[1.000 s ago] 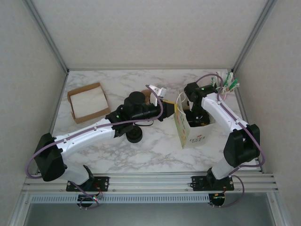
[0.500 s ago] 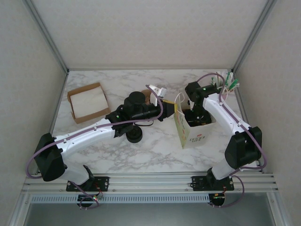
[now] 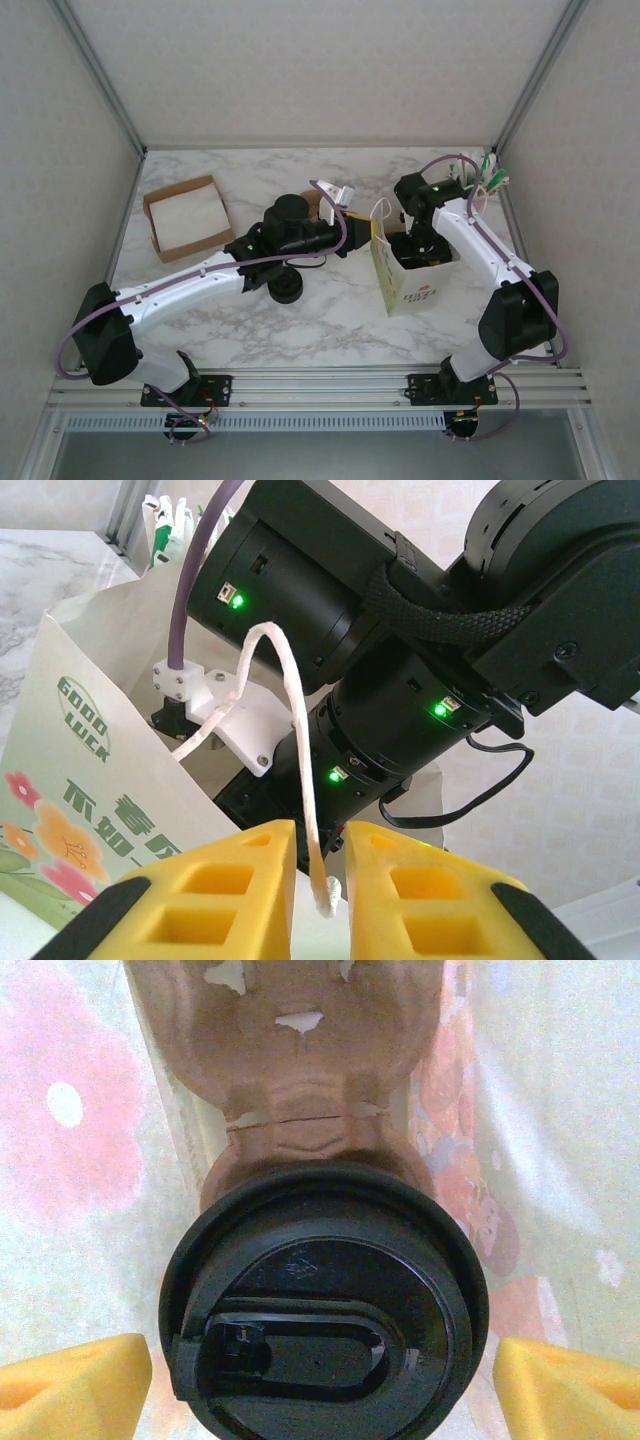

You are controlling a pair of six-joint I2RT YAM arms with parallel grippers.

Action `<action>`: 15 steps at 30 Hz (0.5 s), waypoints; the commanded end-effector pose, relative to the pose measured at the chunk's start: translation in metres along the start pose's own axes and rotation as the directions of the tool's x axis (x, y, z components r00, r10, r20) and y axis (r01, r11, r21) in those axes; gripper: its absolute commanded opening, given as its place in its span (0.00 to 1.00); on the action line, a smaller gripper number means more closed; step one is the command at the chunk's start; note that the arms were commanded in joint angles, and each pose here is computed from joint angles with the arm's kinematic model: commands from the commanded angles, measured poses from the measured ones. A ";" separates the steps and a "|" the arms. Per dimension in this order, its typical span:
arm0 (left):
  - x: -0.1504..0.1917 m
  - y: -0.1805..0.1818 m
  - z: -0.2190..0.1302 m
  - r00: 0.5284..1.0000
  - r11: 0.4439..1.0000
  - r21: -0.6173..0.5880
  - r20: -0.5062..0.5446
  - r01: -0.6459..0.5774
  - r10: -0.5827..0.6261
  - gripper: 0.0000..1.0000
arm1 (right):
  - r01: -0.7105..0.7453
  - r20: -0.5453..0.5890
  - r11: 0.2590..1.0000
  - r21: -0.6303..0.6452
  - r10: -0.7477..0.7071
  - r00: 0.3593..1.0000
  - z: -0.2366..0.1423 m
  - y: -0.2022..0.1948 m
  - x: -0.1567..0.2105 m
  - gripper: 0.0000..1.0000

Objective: Pack the takeout coffee

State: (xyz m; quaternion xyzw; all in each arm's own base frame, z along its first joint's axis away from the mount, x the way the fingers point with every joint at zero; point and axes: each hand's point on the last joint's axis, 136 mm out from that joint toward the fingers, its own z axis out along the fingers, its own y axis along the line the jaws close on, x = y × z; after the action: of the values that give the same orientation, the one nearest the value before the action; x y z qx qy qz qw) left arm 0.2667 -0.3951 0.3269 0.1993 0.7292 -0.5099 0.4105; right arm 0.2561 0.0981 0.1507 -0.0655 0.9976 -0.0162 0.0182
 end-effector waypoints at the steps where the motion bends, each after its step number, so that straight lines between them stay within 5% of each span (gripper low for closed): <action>1: -0.008 -0.008 0.001 1.000 1.000 0.026 0.026 -0.015 0.014 0.21 | -0.019 0.040 1.000 0.004 0.019 0.999 -0.018 -0.005 0.000 0.90; 15: -0.009 -0.007 0.003 0.999 1.000 0.018 0.029 -0.016 0.015 0.22 | -0.025 0.082 1.000 -0.001 0.025 0.996 -0.032 -0.006 -0.002 0.92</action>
State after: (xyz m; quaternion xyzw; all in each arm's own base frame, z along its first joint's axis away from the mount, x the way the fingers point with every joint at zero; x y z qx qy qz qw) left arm 0.2667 -0.3951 0.3269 0.1992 0.7293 -0.5098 0.4106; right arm 0.2601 0.0983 0.1671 -0.0644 0.9969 -0.0112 0.0449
